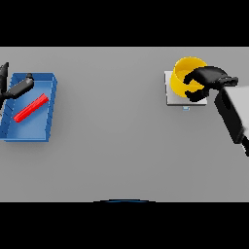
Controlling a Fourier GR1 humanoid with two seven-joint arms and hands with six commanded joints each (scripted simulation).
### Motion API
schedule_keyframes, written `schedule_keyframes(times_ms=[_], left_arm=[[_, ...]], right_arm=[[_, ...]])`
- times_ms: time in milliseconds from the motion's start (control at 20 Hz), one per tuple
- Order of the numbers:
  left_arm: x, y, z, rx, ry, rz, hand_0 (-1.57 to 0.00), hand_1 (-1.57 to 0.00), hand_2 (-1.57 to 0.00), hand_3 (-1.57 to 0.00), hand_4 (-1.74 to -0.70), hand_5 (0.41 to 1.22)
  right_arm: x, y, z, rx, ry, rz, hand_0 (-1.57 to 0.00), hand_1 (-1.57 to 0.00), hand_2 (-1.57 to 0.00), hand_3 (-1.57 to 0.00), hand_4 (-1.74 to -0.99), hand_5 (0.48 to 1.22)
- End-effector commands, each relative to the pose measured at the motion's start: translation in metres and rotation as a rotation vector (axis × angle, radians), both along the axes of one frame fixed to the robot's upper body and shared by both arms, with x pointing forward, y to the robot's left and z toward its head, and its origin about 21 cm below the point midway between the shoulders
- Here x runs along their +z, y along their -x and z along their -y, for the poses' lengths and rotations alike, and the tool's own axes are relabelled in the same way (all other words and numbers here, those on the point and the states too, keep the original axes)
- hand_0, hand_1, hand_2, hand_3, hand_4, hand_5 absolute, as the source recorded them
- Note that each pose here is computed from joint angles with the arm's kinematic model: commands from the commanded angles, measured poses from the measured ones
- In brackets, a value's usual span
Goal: Pick up the red beaker and tilt it to pour out 1 green nut into yellow bowl. Pick up the yellow bowl and place it on the metallic measuring scale.
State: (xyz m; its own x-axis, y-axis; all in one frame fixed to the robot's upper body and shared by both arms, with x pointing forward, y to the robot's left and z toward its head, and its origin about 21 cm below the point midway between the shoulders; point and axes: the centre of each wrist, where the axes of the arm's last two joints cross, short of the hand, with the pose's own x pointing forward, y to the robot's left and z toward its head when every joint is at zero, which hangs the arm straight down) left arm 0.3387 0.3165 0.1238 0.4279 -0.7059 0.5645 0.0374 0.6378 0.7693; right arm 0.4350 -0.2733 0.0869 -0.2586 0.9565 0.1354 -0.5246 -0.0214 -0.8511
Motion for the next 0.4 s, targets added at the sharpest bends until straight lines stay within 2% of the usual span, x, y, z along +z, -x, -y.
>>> schedule_keyframes(times_ms=[0, 150, 350], left_arm=[[-0.0005, -0.0018, 0.0008, 0.001, 0.000, 0.003, 0.00, 0.00, 0.00, 0.00, -0.81, 0.739], [0.0010, -0.0010, 0.0013, 0.003, 0.004, 0.009, 0.00, 0.00, 0.00, 0.00, -0.81, 0.736], [0.0037, 0.0019, 0.0022, 0.000, 0.017, 0.015, 0.00, 0.00, 0.00, 0.00, -0.82, 0.734]], right_arm=[[-0.0006, -0.0003, -0.0020, 0.010, 0.003, 0.001, -0.25, -0.23, -0.39, -0.54, -1.385, 0.780], [-0.0025, -0.0017, -0.0022, 0.037, 0.018, -0.011, -0.13, -0.12, -0.24, -0.44, -1.346, 0.746], [-0.0041, -0.0026, -0.0039, 0.032, 0.041, -0.031, -0.05, -0.05, -0.12, -0.35, -1.308, 0.733]])
